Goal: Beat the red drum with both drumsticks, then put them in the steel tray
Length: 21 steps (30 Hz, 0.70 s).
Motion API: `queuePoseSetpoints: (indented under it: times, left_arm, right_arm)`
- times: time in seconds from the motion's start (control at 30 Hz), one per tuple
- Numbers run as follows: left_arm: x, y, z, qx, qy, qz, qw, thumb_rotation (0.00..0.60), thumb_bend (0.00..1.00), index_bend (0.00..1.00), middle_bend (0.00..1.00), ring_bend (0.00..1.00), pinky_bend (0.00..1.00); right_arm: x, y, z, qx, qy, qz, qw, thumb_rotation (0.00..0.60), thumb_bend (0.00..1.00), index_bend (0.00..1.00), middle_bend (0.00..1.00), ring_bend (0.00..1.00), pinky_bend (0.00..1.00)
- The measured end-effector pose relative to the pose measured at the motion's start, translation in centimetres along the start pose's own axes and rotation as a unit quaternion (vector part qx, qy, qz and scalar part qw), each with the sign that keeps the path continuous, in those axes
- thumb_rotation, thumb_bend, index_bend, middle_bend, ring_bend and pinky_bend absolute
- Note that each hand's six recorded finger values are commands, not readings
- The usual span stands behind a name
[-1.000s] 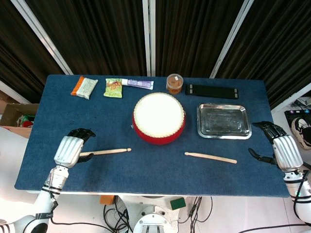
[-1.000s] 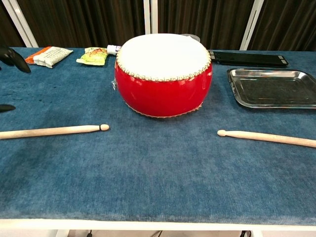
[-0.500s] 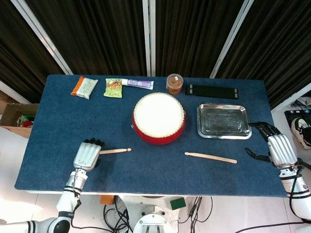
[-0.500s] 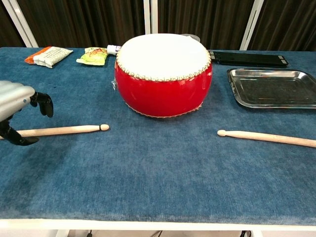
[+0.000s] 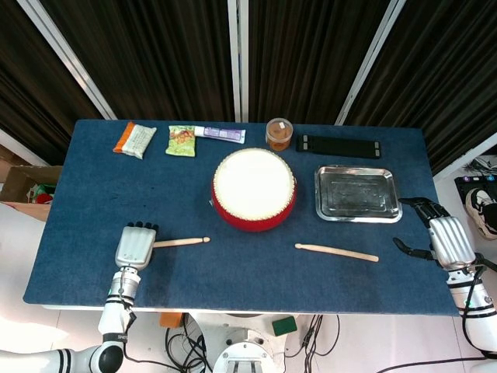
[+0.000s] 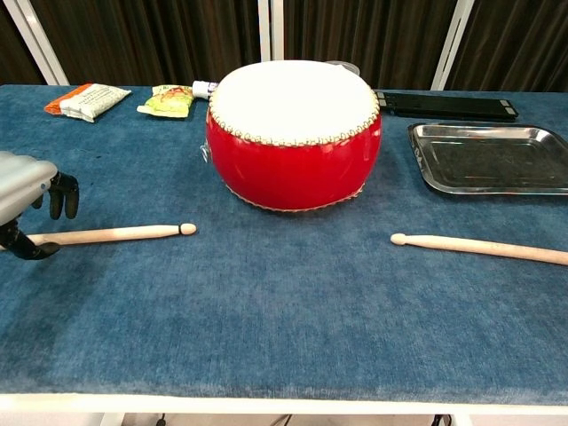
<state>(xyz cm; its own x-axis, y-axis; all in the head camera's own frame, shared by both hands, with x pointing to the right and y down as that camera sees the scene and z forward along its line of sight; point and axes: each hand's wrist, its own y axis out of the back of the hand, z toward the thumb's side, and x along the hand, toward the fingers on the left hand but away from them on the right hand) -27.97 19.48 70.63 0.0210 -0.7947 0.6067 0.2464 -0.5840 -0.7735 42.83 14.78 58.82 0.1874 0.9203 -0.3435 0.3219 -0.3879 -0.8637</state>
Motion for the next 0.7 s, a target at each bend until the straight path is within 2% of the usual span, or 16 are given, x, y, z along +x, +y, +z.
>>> queuePoseSetpoints:
  times: [0.4, 0.7]
  left_arm:
    - [0.41, -0.75, -0.3, 0.004, 0.008, -0.022, 0.9997, 0.6, 0.29, 0.47, 0.48, 0.45, 0.47]
    - [0.6, -0.93, -0.35, 0.011, 0.006, -0.027, 0.9996, 0.6, 0.36, 0.5, 0.5, 0.47, 0.49]
  right_arm:
    - [0.1, -0.39, -0.45, -0.002, -0.008, 0.005, 1.0, 0.6, 0.2, 0.23, 0.27, 0.17, 0.28]
    - [0.19, -0.61, -0.7, -0.004, -0.014, 0.008, 0.9999, 0.6, 0.2, 0.23, 0.27, 0.17, 0.28]
